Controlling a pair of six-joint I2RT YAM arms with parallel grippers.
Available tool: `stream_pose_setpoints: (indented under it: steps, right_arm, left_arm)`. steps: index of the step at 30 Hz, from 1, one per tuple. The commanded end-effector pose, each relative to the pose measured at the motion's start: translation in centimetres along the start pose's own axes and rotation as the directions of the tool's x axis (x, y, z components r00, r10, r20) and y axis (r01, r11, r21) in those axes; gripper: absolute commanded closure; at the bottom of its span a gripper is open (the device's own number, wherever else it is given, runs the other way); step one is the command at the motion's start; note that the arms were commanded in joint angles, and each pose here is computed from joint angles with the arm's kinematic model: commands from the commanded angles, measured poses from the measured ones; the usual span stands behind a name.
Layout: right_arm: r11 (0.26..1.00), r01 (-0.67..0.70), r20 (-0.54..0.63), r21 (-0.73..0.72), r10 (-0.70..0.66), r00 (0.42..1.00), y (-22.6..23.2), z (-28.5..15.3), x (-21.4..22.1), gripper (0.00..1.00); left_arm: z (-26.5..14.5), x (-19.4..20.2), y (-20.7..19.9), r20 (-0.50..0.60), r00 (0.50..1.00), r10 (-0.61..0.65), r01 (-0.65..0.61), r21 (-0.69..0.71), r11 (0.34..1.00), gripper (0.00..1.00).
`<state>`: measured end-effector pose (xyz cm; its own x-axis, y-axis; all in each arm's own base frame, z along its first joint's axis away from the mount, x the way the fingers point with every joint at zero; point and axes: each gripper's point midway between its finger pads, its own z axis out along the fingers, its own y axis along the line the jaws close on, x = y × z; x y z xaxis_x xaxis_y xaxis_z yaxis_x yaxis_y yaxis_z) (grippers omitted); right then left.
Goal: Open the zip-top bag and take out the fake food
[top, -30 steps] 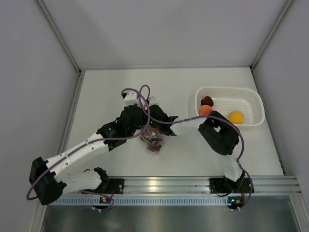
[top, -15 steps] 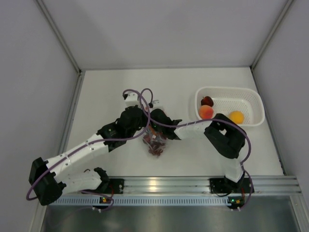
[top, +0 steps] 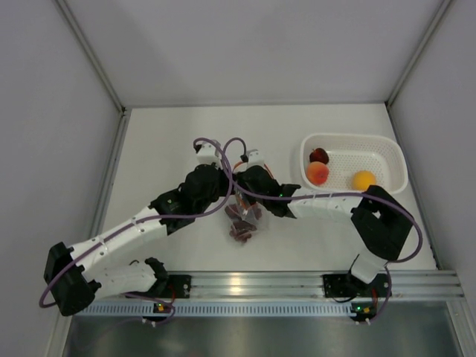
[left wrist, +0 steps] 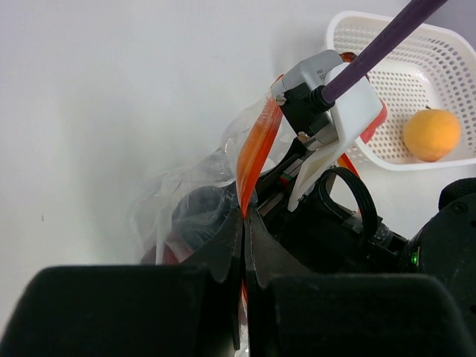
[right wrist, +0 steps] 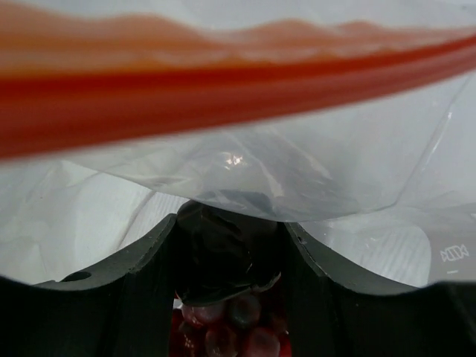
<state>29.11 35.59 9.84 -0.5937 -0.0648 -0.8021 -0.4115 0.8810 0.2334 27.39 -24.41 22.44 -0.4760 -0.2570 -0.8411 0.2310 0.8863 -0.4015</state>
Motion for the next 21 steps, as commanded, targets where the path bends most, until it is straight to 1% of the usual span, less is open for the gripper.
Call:
stream_pose_setpoints:
  steps: [1, 8, 11, 13, 16, 21]
  right_arm:
    - [0.999, 0.008, 0.098, -0.048, -0.003, 0.995, 1.3, -3.1, -3.5, 0.64]
    - [0.998, 0.005, 0.168, -0.062, 0.005, 0.986, 1.0, -6.5, -6.1, 0.64]
    - [1.0, -0.005, 0.2, -0.004, 0.005, 0.98, -0.3, -7.2, -7.0, 0.64]
    - [1.0, -0.002, 0.185, 0.026, -0.003, 0.983, -1.1, -7.6, -6.7, 0.64]
    - [1.0, 0.015, 0.174, 0.019, -0.018, 0.985, -1.1, -7.8, -6.2, 0.66]
    - [0.998, 0.05, 0.083, 0.044, -0.054, 0.995, -1.6, -6.8, -3.6, 0.67]
  left_arm:
    - [0.0, -1.2, 0.5, 0.047, 0.999, -0.006, 0.007, -0.018, 1.0, 1.0]
    - [0.3, -0.8, 0.3, 0.032, 0.999, -0.014, 0.015, -0.012, 1.0, 1.0]
    - [0.1, -1.0, 0.3, 0.038, 0.999, -0.022, 0.023, -0.013, 1.0, 1.0]
    - [0.1, -1.0, 0.7, 0.046, 0.999, -0.029, 0.03, -0.026, 0.999, 1.0]
    - [-0.2, -1.5, 1.2, 0.077, 0.996, -0.048, 0.052, -0.047, 0.998, 1.0]
    - [-0.8, -2.2, 1.8, 0.115, 0.99, -0.076, 0.083, -0.063, 0.995, 1.0]
